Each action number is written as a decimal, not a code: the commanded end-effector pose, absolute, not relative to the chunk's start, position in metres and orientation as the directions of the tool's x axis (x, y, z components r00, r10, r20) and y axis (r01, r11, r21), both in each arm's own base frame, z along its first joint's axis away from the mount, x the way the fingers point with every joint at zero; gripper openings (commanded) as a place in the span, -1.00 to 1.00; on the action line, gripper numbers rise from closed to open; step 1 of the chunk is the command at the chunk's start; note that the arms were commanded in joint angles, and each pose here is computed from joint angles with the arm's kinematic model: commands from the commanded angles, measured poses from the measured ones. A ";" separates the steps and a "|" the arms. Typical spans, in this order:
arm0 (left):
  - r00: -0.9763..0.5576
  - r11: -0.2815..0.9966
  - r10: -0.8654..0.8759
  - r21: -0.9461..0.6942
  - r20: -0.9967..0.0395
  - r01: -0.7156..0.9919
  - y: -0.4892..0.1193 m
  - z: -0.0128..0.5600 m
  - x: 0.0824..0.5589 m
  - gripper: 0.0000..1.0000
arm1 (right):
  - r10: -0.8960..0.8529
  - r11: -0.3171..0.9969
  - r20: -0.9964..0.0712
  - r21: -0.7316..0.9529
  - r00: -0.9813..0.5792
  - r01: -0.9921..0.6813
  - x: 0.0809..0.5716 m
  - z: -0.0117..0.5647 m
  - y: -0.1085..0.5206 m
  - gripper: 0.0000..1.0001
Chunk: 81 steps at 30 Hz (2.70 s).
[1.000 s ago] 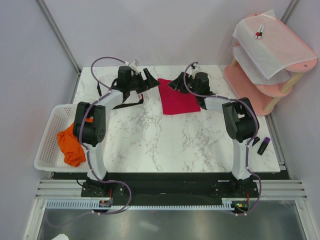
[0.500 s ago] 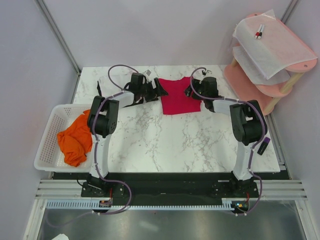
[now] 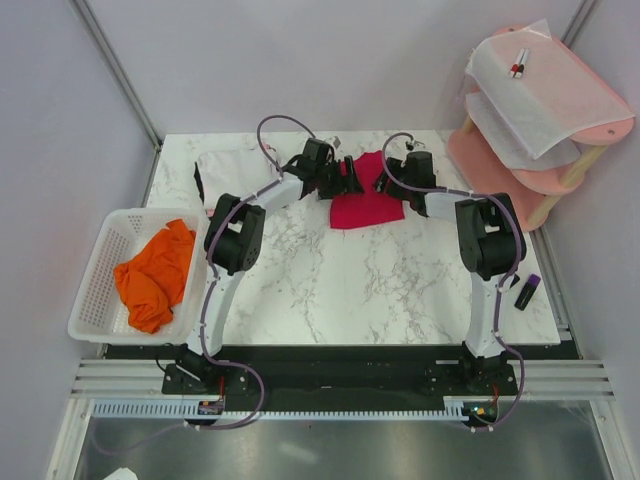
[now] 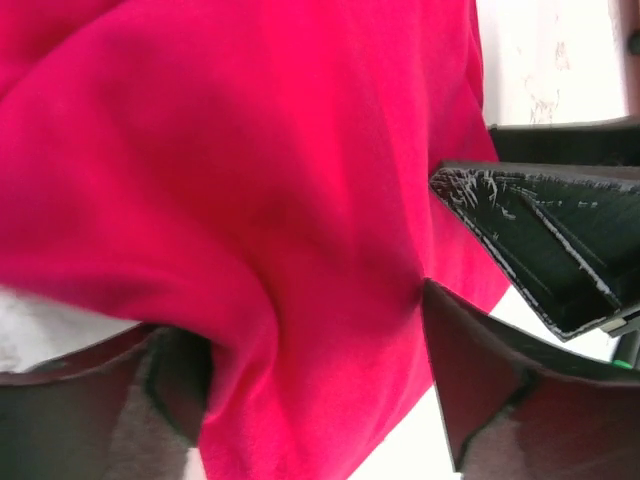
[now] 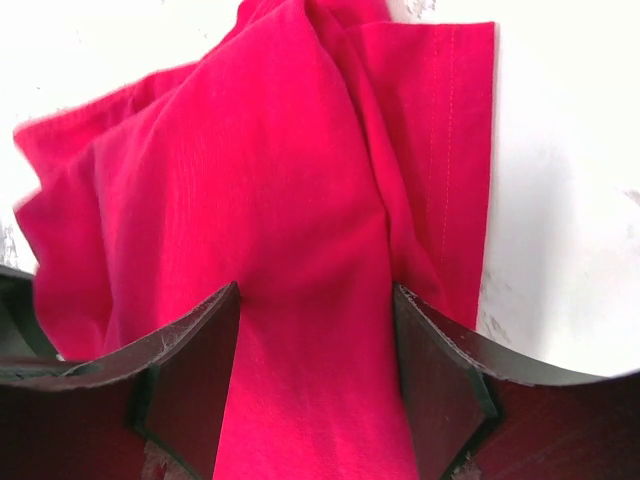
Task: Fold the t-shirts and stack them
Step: Put the neatly folded tshirt into the corner of the board with the left arm
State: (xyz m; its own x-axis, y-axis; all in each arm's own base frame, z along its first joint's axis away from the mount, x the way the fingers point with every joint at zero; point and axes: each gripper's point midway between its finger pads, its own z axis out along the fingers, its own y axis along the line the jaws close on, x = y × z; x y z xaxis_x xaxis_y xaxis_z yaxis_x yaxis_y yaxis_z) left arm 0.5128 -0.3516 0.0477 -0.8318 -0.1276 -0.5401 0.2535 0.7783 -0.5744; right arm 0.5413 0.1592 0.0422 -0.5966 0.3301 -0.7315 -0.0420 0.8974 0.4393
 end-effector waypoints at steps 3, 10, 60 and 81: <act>-0.923 0.766 -0.032 -0.603 -0.383 0.223 -0.367 0.002 0.476 -0.04 | 0.302 0.883 -0.686 0.463 -0.663 -0.077 0.536 0.026 0.174 0.36; -0.878 0.797 -0.053 -0.550 -0.476 0.251 -0.344 0.042 0.499 -0.96 | 0.303 0.881 -0.720 0.461 -0.624 -0.104 0.530 0.049 0.171 0.40; -0.601 0.963 -0.029 -0.184 -0.799 0.198 -0.083 0.241 0.562 -0.96 | 0.403 0.800 -0.657 0.591 -0.637 -0.102 0.491 0.030 0.181 0.61; -0.680 0.979 -0.185 -0.069 -0.709 -0.194 0.024 0.163 0.536 -0.96 | 0.346 0.785 -0.663 0.593 -0.664 -0.182 0.489 0.035 0.221 0.62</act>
State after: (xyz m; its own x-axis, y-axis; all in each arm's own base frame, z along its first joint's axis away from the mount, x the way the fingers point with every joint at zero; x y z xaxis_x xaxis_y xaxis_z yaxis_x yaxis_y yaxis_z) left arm 0.5240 -0.0042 0.1295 -0.7733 -0.1318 -0.6202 -0.0868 0.9910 -0.1024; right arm 0.4976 0.1909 0.0444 -0.6108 0.4022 -0.6821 -0.1459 0.7895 0.5962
